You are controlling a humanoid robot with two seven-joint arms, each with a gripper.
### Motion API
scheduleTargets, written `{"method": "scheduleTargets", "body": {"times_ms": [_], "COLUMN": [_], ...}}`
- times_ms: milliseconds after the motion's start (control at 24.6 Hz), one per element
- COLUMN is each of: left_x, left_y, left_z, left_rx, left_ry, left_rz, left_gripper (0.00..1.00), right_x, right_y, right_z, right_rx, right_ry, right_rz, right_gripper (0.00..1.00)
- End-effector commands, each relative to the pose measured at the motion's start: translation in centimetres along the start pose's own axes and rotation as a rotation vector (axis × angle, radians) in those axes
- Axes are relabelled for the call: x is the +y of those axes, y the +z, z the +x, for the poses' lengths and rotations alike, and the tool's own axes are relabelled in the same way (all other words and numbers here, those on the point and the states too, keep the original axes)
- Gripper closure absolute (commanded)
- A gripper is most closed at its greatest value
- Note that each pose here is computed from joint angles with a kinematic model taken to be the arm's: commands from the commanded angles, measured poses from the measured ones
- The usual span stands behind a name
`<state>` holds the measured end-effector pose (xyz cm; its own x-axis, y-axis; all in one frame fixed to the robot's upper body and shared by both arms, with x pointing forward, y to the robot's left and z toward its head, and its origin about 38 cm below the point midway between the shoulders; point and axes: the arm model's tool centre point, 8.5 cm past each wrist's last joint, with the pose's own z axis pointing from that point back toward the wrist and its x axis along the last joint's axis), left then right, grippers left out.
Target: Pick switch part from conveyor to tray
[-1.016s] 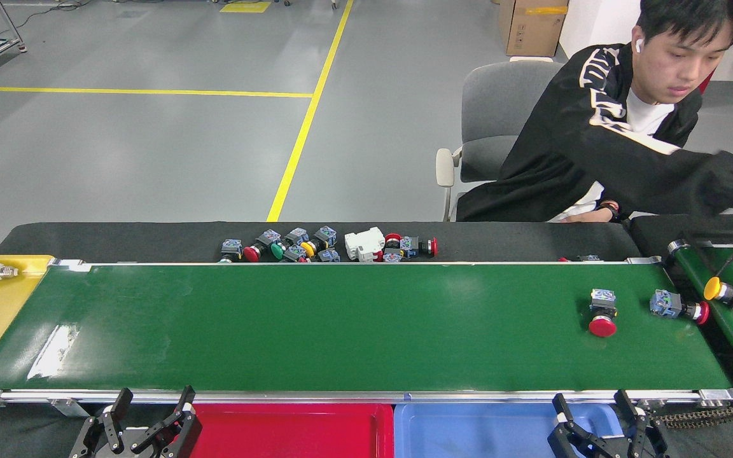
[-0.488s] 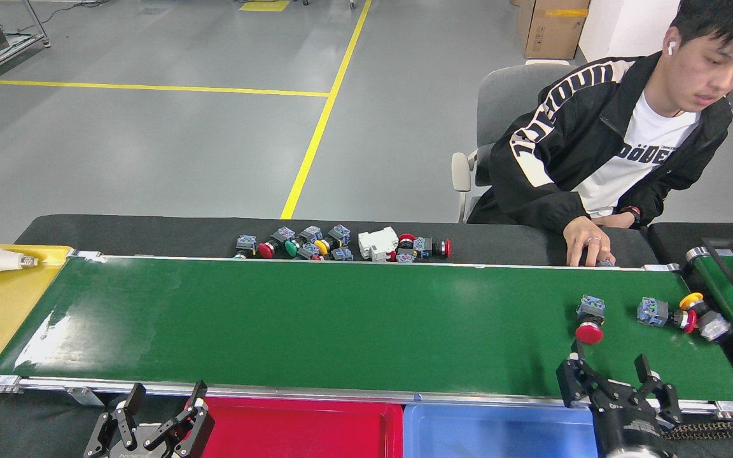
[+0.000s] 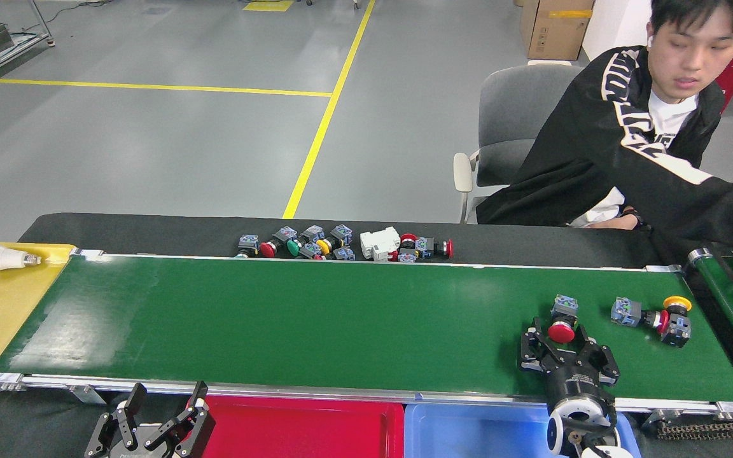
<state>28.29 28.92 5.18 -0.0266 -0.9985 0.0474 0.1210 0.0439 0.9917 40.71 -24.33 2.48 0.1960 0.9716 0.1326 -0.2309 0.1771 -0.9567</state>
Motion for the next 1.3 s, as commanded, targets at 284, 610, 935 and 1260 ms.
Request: {"method": "scheduleTargets", "body": {"times_ms": [284,610,935,1260], "left_x": [0.5,0.5,0.5,0.6], "left_y": [0.2,0.1,0.1,0.2], "left_z": [-0.6,-0.8,-0.7,-1.1], "left_rx": [0.008,-0.003,-0.011,0.001], "left_ry": [-0.019,-0.08,-0.078,-0.081], "left_rz": [0.016,0.003,0.004,0.014], "left_gripper": [0.0,0.0,0.0,0.0], "right_x": [-4.1,0.4,3.6,-2.0], "right_y": [1.6,14.2,18.8,12.5], "right_z": [1.9,15.3,20.8,15.3], "right_rx": [-0.123,-0.706,-0.792,-0.501], "right_ry": [0.004,0.032,0.003,-0.036], "right_rz": [-0.117,-0.072,0.041,-0.11], "right_gripper": [0.86,0.76,0.05,0.05]}}
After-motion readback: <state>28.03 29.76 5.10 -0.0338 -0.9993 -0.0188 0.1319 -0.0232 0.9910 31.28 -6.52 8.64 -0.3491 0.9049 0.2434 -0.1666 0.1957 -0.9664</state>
